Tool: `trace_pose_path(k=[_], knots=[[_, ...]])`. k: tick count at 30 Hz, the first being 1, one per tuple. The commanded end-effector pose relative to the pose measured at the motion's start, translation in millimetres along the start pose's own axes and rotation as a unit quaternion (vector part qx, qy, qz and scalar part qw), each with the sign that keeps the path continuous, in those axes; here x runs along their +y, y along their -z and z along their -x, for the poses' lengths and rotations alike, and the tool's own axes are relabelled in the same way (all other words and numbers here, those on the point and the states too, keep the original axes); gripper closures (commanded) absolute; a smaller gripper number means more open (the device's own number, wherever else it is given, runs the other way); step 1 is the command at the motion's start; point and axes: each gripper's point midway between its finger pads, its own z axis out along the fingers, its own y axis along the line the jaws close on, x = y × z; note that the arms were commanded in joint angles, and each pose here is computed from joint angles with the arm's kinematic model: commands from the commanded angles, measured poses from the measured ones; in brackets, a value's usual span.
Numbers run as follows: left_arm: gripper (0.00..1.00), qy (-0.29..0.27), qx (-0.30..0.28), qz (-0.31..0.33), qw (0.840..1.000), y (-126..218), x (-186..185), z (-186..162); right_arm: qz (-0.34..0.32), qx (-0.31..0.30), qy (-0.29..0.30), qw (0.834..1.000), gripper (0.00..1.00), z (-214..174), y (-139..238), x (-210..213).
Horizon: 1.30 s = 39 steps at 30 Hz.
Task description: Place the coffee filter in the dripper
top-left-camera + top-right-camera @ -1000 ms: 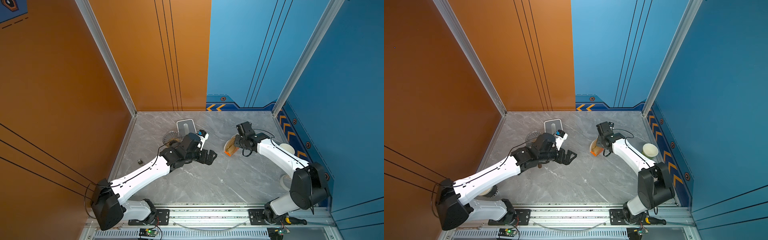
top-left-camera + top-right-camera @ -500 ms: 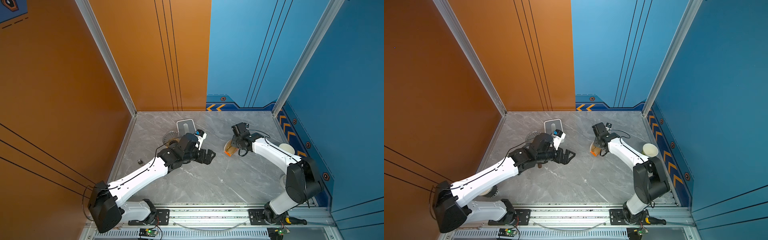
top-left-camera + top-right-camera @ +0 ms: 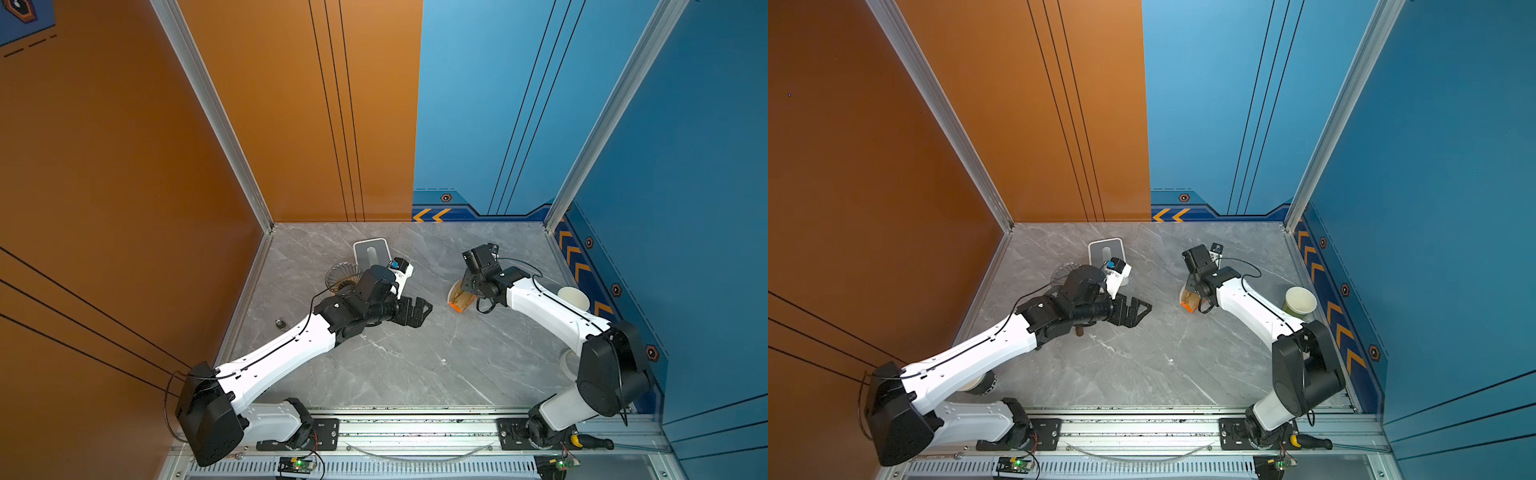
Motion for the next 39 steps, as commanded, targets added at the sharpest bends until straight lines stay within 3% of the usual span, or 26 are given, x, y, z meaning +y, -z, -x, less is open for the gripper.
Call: trace_pose_path(k=[1, 5, 39], knots=[[0.02, 0.003, -0.004, -0.009, 1.0, 5.7, -1.3, 0.6, -0.018, -0.014, -0.012, 1.0, 0.87, 3.3, 5.2, -9.8], [0.02, 0.006, 0.007, 0.0, 1.0, 2.4, 6.1, -11.2, -0.023, -0.013, -0.014, 1.0, 0.85, 0.6, 3.4, -12.7], [0.02, 0.002, 0.005, -0.007, 1.0, 2.9, 5.8, -10.1, -0.042, 0.01, -0.018, 0.999, 0.81, -16.4, -13.3, -19.7]])
